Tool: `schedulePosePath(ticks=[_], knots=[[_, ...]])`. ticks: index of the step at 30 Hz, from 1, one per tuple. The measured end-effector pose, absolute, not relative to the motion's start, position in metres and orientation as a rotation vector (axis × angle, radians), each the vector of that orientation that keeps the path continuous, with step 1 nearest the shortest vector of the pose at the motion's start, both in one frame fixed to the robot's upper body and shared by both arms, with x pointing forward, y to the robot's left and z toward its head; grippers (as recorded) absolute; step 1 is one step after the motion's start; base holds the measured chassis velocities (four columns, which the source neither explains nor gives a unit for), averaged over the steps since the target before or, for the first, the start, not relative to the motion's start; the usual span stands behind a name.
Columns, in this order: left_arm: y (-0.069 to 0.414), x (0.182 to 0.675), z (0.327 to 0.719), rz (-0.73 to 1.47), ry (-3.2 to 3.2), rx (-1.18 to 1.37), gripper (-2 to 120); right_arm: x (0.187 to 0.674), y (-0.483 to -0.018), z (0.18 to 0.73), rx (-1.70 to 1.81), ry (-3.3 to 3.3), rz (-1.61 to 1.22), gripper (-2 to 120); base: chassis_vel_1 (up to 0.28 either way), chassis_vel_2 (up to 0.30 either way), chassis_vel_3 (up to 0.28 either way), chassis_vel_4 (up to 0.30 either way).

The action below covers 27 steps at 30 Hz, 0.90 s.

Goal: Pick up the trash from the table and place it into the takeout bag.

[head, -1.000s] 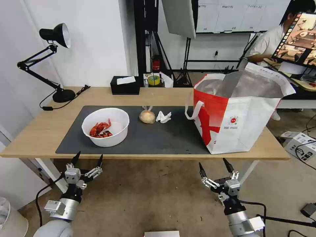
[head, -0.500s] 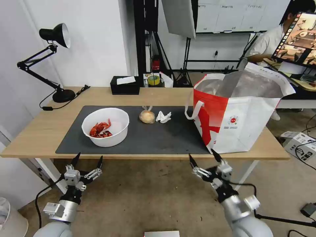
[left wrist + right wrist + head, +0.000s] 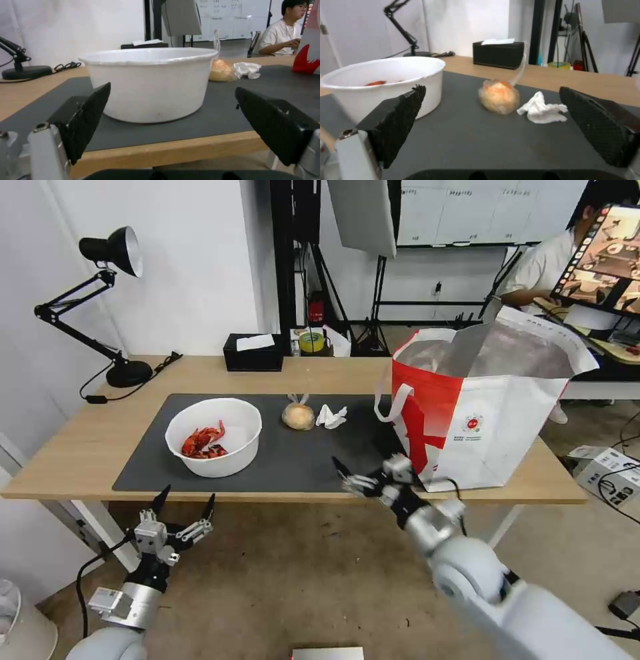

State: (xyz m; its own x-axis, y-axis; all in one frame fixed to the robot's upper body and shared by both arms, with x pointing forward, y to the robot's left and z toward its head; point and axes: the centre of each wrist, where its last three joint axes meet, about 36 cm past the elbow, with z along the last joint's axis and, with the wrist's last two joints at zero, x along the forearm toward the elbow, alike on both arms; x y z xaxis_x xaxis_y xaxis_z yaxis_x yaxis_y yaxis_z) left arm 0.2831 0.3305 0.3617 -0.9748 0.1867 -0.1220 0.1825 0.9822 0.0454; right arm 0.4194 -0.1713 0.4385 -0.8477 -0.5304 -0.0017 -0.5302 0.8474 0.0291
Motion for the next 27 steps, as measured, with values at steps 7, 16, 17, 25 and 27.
schedulePosePath(ticks=[7, 16, 17, 25, 27], knots=[[0.333, 0.287, 0.359, 0.060, 3.015, 0.274, 100, 0.478, -0.123, 0.458, 0.617, -2.990, 0.031, 100, 0.000, 0.000, 0.000, 0.000], [0.330, 0.286, 0.351, 0.038, 3.030, 0.264, 100, 0.519, -0.083, 0.468, 0.399, -2.908, -0.015, 100, 0.000, 0.000, 0.000, 0.000], [0.330, 0.286, 0.350, 0.036, 3.031, 0.264, 100, 0.529, -0.075, 0.468, 0.350, -2.894, -0.017, 100, 0.000, 0.000, 0.000, 0.000], [0.330, 0.289, 0.348, 0.033, 3.031, 0.267, 100, 0.569, -0.036, 0.470, 0.071, -2.796, -0.079, 100, 0.000, 0.000, 0.000, 0.000], [0.331, 0.291, 0.348, 0.032, 3.031, 0.267, 100, 0.581, -0.028, 0.468, 0.012, -2.777, -0.073, 100, 0.000, 0.000, 0.000, 0.000]])
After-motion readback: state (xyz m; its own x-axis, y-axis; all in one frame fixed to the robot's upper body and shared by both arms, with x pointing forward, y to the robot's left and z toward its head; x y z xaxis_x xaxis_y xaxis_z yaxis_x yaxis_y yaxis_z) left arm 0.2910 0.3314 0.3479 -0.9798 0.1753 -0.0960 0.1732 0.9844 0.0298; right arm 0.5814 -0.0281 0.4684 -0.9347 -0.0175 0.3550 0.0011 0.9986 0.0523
